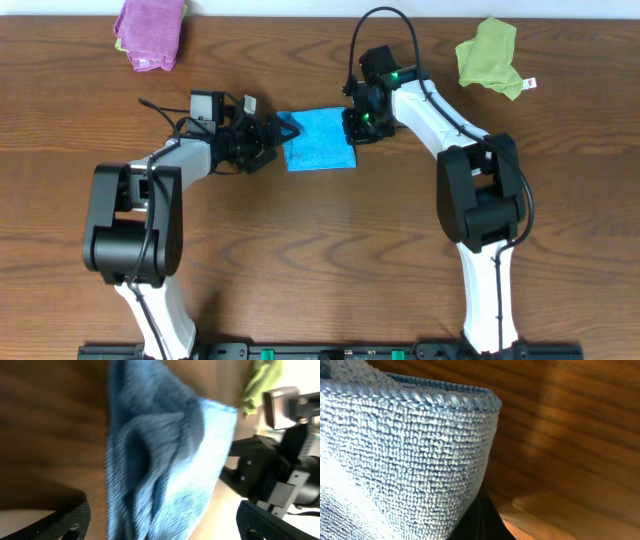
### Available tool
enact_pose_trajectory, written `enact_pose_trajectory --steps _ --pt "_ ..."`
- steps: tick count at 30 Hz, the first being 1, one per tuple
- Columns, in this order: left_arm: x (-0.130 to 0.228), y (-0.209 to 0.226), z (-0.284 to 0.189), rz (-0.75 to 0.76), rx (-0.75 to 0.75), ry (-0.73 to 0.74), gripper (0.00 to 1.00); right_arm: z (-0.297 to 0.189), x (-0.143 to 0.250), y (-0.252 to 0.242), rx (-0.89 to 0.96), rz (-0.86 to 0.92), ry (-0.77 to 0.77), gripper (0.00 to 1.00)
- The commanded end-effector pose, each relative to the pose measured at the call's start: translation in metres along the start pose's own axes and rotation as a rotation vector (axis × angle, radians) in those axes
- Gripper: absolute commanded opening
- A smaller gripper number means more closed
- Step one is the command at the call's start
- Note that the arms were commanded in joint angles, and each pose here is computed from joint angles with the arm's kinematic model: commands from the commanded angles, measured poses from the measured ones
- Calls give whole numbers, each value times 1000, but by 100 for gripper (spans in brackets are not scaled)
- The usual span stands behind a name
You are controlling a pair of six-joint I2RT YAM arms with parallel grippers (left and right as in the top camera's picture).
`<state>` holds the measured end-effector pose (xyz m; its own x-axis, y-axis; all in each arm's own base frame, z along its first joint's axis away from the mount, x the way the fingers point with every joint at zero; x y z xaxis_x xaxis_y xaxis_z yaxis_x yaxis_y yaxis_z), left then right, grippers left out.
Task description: Fold the cloth
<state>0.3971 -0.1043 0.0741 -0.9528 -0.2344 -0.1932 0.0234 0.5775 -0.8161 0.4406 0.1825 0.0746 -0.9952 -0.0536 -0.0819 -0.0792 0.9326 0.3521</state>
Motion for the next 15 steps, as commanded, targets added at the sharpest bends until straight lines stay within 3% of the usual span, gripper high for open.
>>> enact_pose_trajectory --steps 1,12,13,15 --pt "30 55 26 -139 -77 74 95 7 5 1 2 10 32 1" --pt "46 73 47 -180 -29 139 96 6 6 2 -4 10 35 1" --pt "47 71 49 -175 -30 145 100 6 6 3 -13 10 37 1" --pt "50 67 54 -160 -31 156 82 6 5 3 -17 8 32 1"
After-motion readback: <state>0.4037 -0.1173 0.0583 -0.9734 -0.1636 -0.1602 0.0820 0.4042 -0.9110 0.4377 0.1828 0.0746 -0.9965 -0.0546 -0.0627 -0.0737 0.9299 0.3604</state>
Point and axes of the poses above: each gripper's point midway between its finger pads, its own z axis out along the fingers, its own y axis along the line the jaws close on, x = y × z, the point moved 8 cm from there along -z, back along the fingers, and after that the axes turned 10 degrees about z, right-handed, at the moved point
